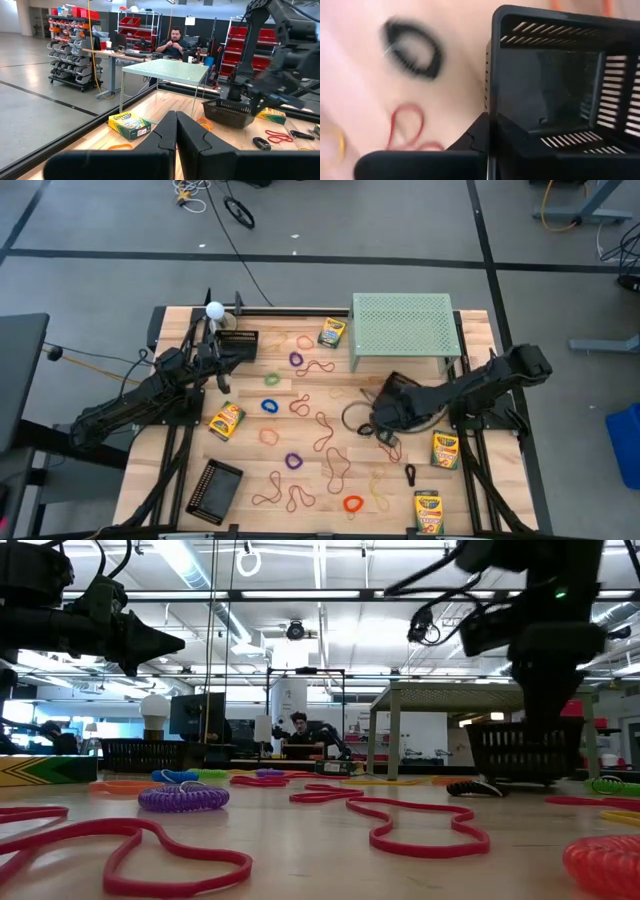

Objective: Pick & Place Office Desk Supplies
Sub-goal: Put the top right black basket on the shelf

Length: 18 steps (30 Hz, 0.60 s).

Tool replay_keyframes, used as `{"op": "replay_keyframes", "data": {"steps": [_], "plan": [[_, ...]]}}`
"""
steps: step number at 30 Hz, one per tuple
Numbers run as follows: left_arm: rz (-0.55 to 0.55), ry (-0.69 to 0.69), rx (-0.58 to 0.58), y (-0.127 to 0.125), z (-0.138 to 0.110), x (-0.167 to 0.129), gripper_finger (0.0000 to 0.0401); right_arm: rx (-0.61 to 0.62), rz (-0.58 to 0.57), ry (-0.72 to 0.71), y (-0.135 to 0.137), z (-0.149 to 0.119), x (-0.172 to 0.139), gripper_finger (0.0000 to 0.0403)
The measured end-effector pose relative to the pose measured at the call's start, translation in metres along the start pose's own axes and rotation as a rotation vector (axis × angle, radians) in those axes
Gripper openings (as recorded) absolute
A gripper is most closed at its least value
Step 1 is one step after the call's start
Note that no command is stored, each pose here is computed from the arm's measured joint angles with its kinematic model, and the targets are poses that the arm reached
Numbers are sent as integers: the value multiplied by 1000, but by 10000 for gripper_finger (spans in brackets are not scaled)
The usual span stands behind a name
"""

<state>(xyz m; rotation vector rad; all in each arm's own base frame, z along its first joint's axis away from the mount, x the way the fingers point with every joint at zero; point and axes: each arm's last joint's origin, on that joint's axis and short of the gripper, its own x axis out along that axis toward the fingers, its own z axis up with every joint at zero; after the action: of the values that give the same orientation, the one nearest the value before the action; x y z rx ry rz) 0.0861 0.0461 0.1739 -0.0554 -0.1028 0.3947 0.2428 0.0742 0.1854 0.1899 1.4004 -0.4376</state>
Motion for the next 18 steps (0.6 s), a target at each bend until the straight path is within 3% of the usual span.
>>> {"op": "replay_keyframes", "data": {"steps": [4,7,12,18], "plan": [[0,0,0,0,0,0,7,-237,-6,10,8,-9,-2,13],[0,0,0,0,0,0,7,-311,-29,41,7,-13,-2,41],[0,0,0,0,0,0,7,-294,-63,82,3,-16,-4,119],[0,0,0,0,0,0,7,-132,-93,101,2,-10,-27,185]]}}
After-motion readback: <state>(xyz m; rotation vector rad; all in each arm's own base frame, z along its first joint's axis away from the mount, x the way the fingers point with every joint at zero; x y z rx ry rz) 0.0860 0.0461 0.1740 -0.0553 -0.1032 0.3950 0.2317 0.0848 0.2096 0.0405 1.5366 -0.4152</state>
